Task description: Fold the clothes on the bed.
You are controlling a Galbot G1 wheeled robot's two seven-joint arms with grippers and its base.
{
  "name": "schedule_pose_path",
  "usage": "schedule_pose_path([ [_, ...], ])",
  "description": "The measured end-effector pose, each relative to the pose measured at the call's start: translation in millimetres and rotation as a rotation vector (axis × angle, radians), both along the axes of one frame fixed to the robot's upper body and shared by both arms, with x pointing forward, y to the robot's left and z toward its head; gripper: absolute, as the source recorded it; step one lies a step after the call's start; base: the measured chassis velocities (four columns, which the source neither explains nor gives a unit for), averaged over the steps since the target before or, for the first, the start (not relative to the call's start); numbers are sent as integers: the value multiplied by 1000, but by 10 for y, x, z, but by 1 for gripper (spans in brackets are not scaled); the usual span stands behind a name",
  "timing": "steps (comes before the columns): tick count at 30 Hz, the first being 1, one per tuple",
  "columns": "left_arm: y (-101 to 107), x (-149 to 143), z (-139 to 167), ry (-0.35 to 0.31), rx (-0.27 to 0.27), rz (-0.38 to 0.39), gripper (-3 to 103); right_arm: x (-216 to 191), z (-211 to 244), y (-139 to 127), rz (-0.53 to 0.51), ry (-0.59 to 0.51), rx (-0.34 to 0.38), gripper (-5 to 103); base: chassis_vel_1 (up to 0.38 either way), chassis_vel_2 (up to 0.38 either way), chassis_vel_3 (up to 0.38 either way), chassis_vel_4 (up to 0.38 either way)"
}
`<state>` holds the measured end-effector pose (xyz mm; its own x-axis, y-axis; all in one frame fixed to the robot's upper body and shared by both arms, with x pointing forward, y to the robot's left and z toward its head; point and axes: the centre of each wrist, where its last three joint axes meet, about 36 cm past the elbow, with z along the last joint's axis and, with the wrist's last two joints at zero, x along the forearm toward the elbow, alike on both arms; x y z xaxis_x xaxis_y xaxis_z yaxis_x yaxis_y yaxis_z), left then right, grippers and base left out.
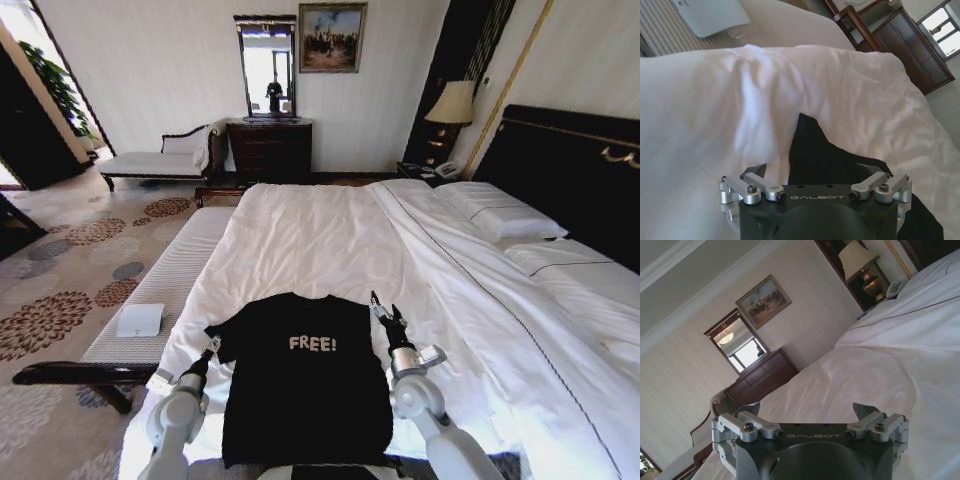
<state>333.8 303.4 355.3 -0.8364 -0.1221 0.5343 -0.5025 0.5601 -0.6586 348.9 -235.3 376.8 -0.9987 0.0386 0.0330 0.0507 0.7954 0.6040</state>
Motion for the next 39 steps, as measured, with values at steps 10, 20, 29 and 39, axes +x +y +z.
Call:
schedule_pose_path([
  [10,-60,173,-193,12,-29,-20,76,-6,-73,-37,-27,31,-7,100,0,0,0,0],
  [20,-46,182,-188,9,-23,-19,38,-38,-83,-8,-41,40,-1,100,0,0,0,0],
  [29,-8,163,-225,4,-20,-7,6,-64,-61,-36,-58,48,-9,100,0,0,0,0],
  [39,-74,58,-114,-75,86,-75,1,-76,-83,-22,-70,61,-6,100,0,0,0,0],
])
